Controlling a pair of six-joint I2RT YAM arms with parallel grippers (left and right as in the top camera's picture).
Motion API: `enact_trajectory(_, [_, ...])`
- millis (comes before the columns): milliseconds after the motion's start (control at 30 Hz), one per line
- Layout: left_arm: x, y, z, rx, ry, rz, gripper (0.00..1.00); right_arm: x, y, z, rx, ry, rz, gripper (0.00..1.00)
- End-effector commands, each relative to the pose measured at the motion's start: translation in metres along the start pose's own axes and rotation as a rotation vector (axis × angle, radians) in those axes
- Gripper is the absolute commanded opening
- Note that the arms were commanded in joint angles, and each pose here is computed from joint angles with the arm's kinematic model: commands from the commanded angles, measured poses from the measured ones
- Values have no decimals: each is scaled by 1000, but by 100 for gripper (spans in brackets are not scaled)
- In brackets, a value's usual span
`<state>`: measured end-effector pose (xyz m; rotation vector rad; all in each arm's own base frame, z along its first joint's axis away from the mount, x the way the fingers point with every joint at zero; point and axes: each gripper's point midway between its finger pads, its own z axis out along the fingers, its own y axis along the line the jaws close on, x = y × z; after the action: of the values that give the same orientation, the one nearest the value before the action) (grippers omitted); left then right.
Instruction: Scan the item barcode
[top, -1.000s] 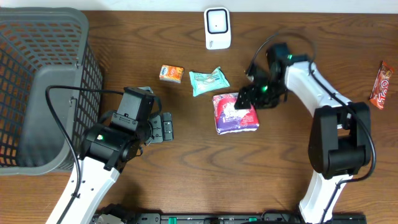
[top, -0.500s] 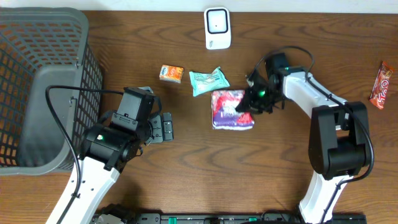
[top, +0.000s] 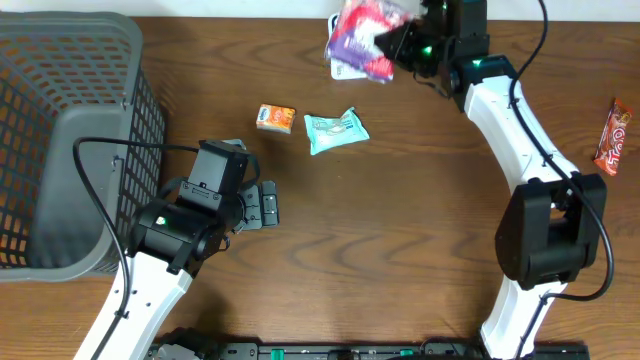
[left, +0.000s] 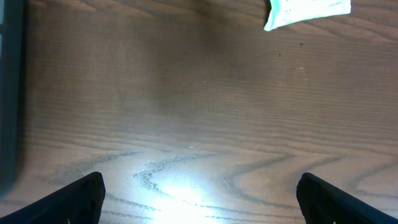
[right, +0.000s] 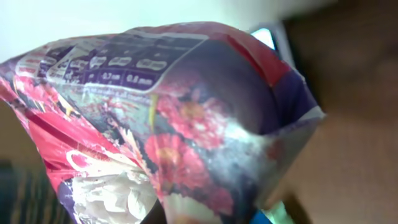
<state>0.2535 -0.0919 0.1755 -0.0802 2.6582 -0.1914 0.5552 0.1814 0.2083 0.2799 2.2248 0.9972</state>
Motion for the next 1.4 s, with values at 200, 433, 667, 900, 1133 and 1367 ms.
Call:
enact_trajectory(200, [-1,2,0,-8,0,9,98,-17,-18,65,-12,-211,194,1])
enact_trajectory(433, [-1,2,0,-8,0,9,98,-16,-39,85,-76,-199,227,1])
enact_trajectory(667, [0,2,0,-8,0,9,98,-86,-36,8,-83,-301,158,1])
enact_trajectory(900, [-1,2,0,-8,0,9,98,-127,-127,-123,320,-397,195,1])
enact_trajectory(1133, [-1,2,0,-8,0,9,98,-87,-269,-237,875,-347,381,1])
enact_trajectory(1367, [0,2,0,-8,0,9,98,-63,-341,-252,953,-235,414,1])
